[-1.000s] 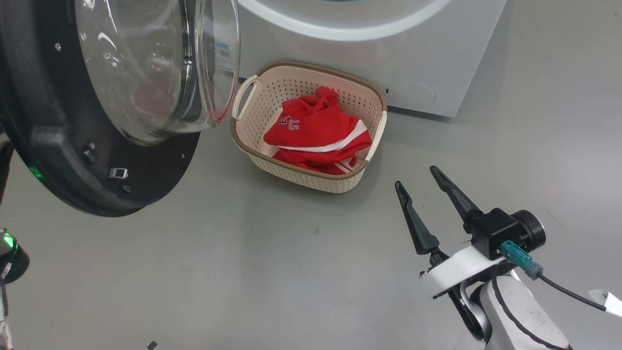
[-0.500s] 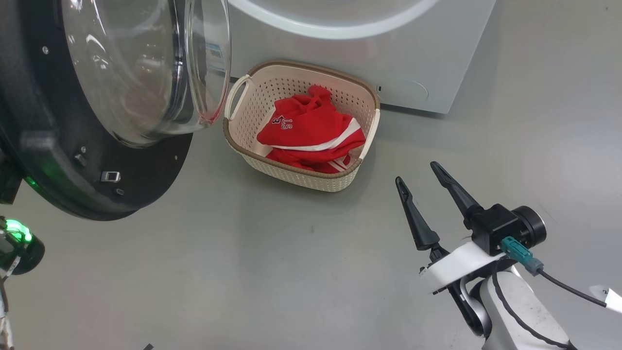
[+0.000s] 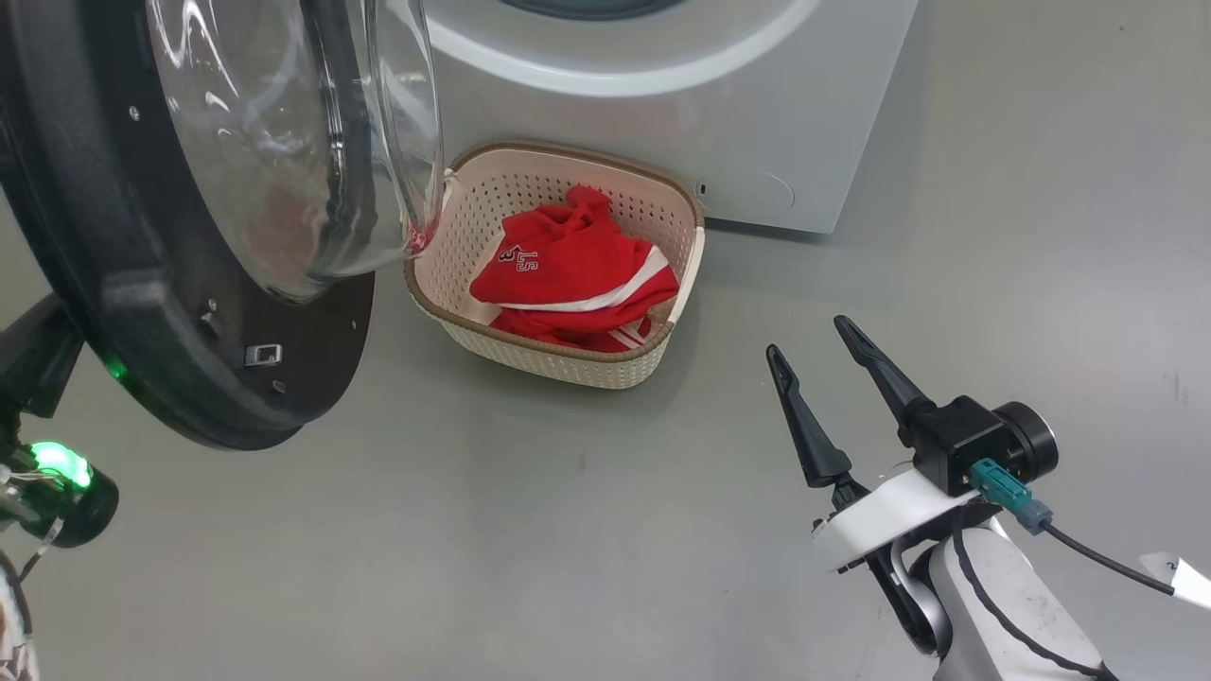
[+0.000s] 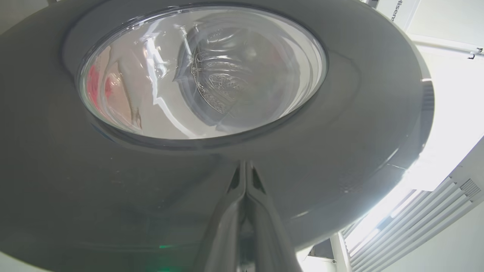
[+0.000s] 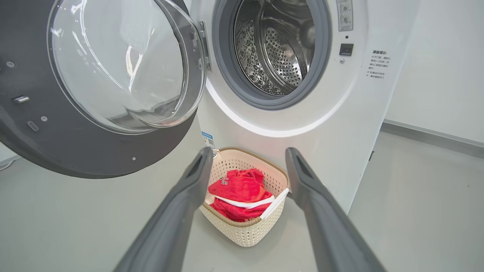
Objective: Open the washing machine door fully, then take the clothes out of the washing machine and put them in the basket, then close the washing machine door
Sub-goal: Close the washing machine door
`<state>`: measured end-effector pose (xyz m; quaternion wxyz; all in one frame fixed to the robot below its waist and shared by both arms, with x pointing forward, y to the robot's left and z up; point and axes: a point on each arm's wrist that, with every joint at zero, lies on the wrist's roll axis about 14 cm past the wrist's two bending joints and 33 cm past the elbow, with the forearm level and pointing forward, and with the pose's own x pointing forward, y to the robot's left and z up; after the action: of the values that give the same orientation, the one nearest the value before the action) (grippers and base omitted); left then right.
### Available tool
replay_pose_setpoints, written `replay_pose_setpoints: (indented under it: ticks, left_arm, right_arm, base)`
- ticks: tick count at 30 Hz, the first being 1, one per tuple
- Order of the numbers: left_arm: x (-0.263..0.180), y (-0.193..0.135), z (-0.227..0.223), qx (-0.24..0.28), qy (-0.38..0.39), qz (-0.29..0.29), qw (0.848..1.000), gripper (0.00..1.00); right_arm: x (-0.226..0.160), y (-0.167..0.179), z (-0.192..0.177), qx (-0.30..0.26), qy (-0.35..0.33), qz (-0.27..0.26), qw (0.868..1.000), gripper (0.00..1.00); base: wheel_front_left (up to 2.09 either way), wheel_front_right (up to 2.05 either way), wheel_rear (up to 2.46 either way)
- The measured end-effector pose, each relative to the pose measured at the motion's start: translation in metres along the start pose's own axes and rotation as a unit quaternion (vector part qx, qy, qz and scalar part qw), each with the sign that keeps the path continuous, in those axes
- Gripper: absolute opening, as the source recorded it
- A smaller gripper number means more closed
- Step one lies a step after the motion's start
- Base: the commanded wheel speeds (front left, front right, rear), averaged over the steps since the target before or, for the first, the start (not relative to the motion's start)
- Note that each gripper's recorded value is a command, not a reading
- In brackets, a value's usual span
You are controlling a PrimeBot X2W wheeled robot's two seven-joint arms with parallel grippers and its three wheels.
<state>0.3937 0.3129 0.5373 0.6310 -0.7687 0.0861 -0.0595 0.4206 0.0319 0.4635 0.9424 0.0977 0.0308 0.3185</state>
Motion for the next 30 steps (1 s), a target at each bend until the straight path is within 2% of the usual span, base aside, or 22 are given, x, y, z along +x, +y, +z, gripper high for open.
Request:
replay_pose_setpoints:
  ticks: [19, 30]
  left_arm:
    - [0.033, 0.019, -0.065, -0.019, 0.106, 0.0, 0.994, 0.0]
    - [0.055, 0.033, -0.095, -0.035, 0.144, 0.006, 0.989, 0.0]
  right_arm:
    - [-0.021, -0.024, 0.008, -0.005, -0.006, -0.049, 0.999, 1.0]
    - [-0.043, -0.049, 0.017, -0.002, -0.016, -0.102, 0.995, 1.0]
  base:
    - [0.0, 0.0, 0.0]
    - [0.0, 0.0, 0.0]
